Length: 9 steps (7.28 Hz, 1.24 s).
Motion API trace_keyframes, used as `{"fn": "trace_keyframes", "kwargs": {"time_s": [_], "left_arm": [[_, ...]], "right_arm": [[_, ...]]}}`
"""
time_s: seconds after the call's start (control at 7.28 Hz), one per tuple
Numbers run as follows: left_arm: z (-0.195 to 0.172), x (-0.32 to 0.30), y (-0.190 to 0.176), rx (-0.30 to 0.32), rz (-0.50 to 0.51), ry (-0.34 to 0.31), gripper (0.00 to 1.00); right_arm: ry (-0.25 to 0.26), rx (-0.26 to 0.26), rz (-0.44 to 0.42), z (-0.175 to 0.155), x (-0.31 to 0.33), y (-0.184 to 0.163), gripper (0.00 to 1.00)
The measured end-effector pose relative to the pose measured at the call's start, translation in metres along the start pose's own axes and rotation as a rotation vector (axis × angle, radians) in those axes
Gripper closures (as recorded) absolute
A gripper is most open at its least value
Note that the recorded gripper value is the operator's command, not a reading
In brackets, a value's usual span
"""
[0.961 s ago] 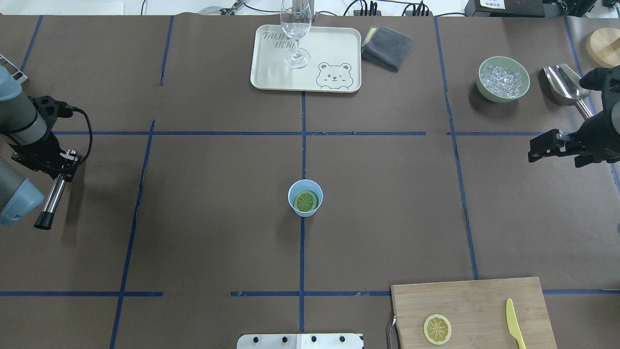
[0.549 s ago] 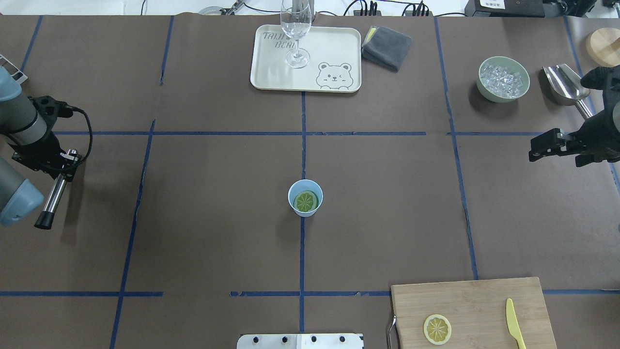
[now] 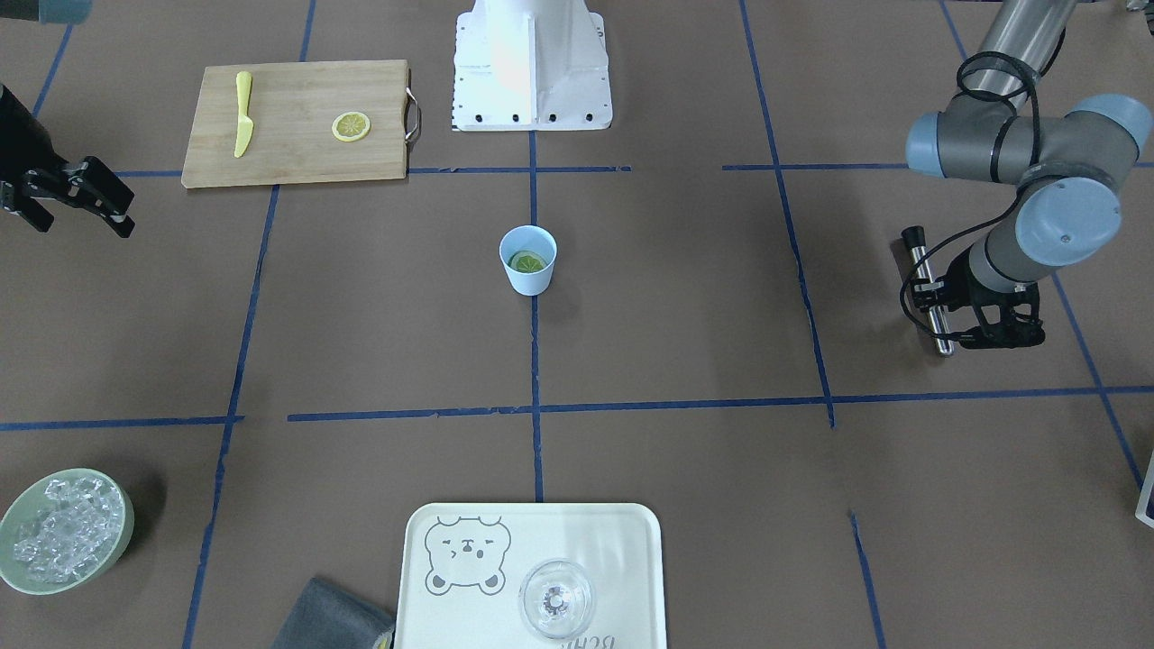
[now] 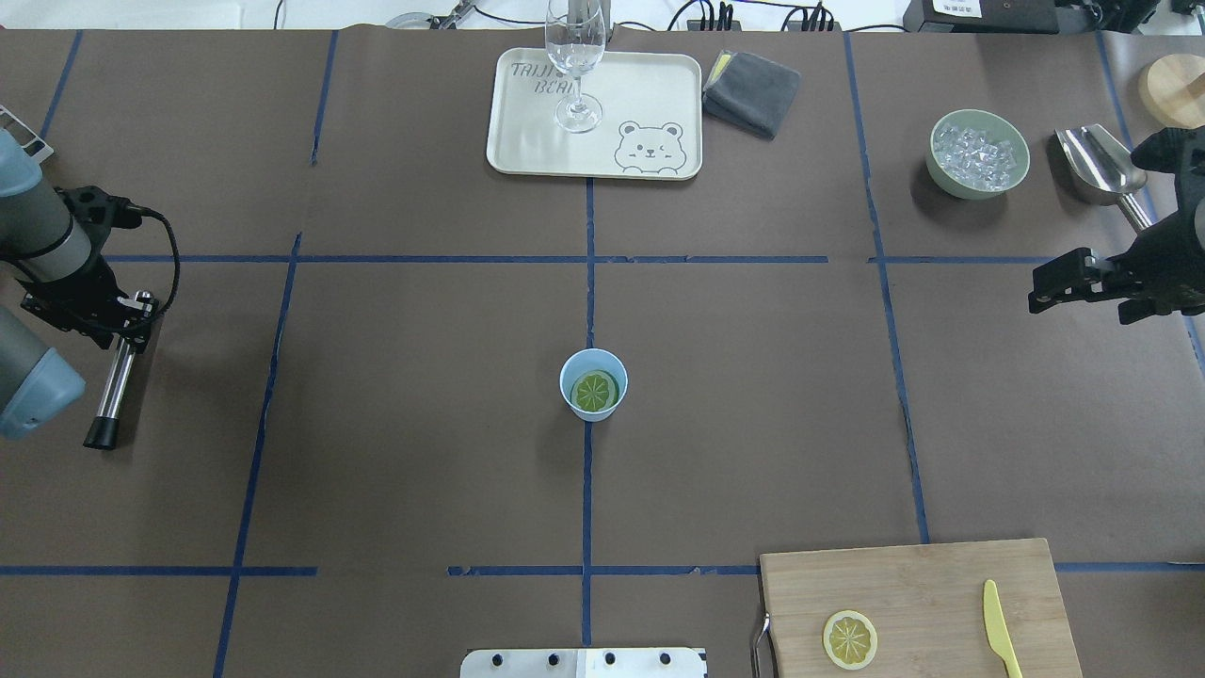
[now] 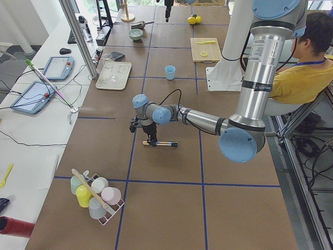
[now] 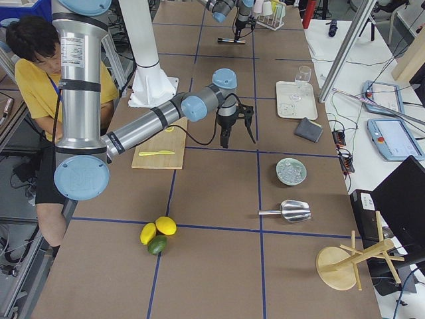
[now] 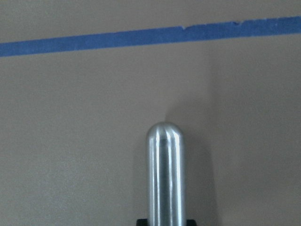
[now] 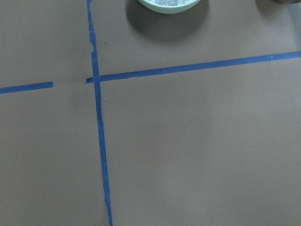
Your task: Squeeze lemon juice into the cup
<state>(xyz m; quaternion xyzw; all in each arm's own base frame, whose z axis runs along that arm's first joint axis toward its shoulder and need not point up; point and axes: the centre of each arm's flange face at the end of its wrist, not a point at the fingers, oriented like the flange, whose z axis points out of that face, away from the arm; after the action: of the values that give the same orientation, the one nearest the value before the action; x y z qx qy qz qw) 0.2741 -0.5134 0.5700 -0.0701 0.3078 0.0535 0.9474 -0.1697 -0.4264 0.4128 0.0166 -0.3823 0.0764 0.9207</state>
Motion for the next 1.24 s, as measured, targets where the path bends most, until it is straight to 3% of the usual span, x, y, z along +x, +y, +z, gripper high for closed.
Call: {"fn": "trace_keyframes", "kwargs": {"time_s": [0.55,0.82,0.96,1.1,1.24], "left_arm": [[-0.011,0.005,0.001,0.019,0.007,0.011,0.42],[-0.070,-0.008,-0.001,0.108,0.043,0.065,0.31],[-0.105,-0.033,-0.005,0.154,0.105,0.101,0.11],[-0.135,-0.072,-0.006,0.194,0.168,0.135,0.00],[-0.157,-0.120,-0.001,0.233,0.198,0.159,0.00]], "right_arm": [[-0.013,0.000,0.010,-0.006,0.005,-0.003,0.00],[-0.029,-0.008,-0.017,-0.017,0.036,-0.013,0.00],[-0.034,-0.009,-0.041,-0.024,0.061,-0.021,0.00],[-0.036,-0.008,-0.063,-0.028,0.092,-0.029,0.00],[-0.029,-0.012,-0.091,-0.028,0.130,-0.034,0.00]]}}
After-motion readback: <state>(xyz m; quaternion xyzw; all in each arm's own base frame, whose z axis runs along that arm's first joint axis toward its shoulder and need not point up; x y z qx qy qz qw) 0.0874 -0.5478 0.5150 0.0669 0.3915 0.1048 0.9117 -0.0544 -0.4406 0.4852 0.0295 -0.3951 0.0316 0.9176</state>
